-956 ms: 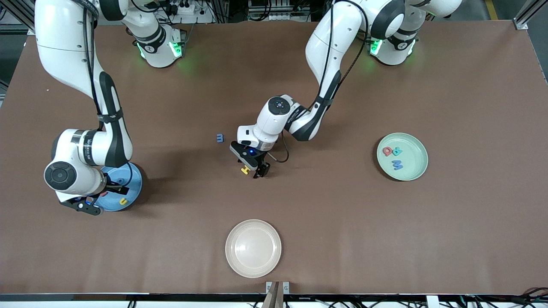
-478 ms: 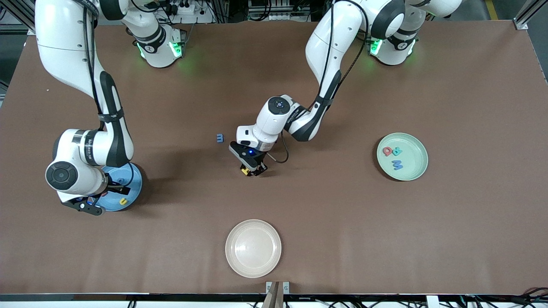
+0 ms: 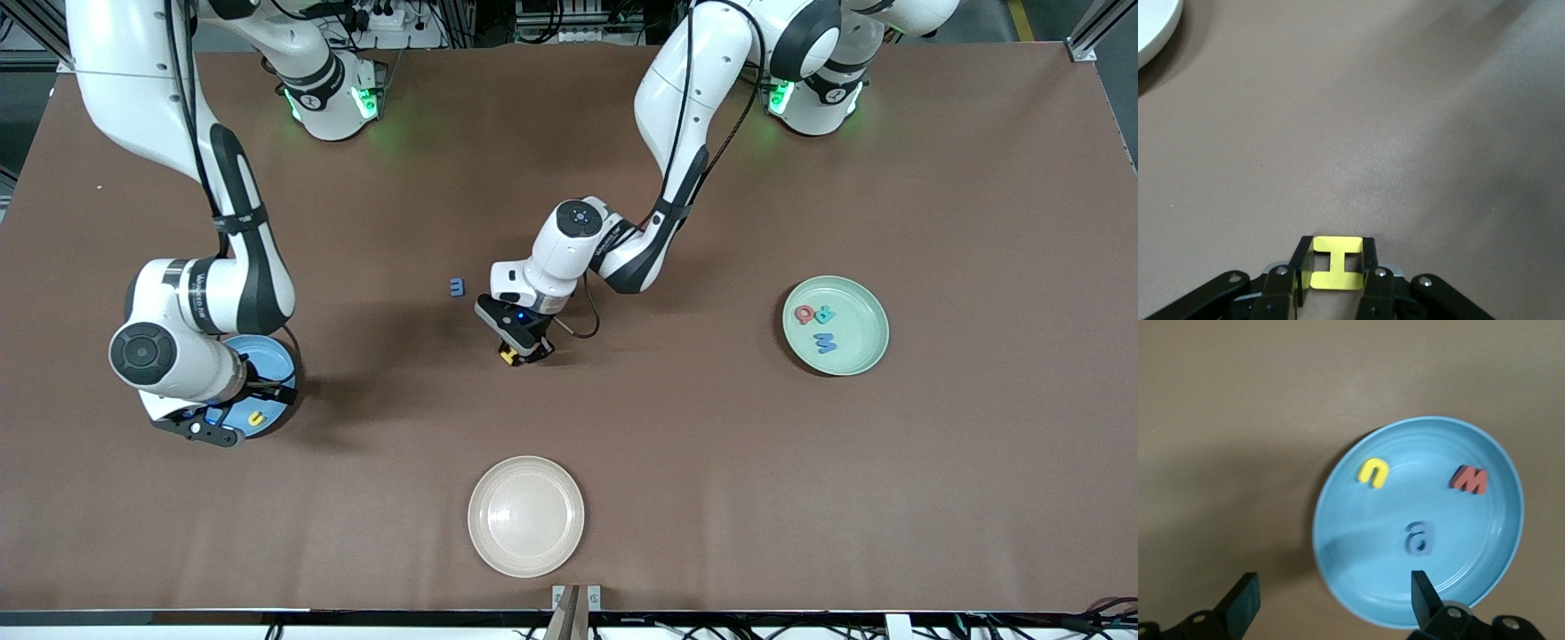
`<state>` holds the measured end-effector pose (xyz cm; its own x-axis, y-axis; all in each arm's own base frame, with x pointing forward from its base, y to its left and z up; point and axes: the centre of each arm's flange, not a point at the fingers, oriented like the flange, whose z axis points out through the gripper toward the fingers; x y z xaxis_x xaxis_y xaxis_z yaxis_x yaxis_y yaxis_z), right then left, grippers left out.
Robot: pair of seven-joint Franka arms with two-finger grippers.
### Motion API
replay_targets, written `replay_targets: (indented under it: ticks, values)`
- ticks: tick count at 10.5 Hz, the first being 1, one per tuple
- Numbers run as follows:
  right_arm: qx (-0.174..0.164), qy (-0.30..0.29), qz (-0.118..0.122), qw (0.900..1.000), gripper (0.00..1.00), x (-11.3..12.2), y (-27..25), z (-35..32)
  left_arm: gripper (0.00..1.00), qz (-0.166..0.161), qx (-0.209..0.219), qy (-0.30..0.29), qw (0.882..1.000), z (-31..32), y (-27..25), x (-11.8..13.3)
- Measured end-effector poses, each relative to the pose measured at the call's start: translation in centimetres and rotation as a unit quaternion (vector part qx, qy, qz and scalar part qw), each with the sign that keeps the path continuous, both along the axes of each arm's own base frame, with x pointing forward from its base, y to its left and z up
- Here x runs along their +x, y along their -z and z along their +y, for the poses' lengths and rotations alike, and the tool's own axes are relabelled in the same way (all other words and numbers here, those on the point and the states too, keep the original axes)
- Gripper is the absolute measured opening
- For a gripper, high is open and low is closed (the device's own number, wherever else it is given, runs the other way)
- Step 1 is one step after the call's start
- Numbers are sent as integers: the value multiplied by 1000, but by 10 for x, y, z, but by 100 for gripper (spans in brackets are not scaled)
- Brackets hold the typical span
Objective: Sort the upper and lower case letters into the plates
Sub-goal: 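Release the pink w on the blue plate while the left gripper lifts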
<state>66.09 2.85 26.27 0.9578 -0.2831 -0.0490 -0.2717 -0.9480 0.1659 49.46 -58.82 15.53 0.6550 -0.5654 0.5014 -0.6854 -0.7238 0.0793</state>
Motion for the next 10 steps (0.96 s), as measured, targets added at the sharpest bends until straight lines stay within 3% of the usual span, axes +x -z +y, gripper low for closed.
replay_targets:
  ticks: [3, 6, 10]
  values:
    - [21, -6, 7, 1000, 100, -15, -4, 28, 33, 7, 2, -2, 1000, -1, -2, 0]
    - [44, -9, 10, 999, 100, -38, -14, 70, 33, 45, 28, 2, 999, -3, -25, 3]
    - [60, -32, -4, 998, 100, -65, 15, 101, 33, 105, 74, -6, 992, 20, -70, 22]
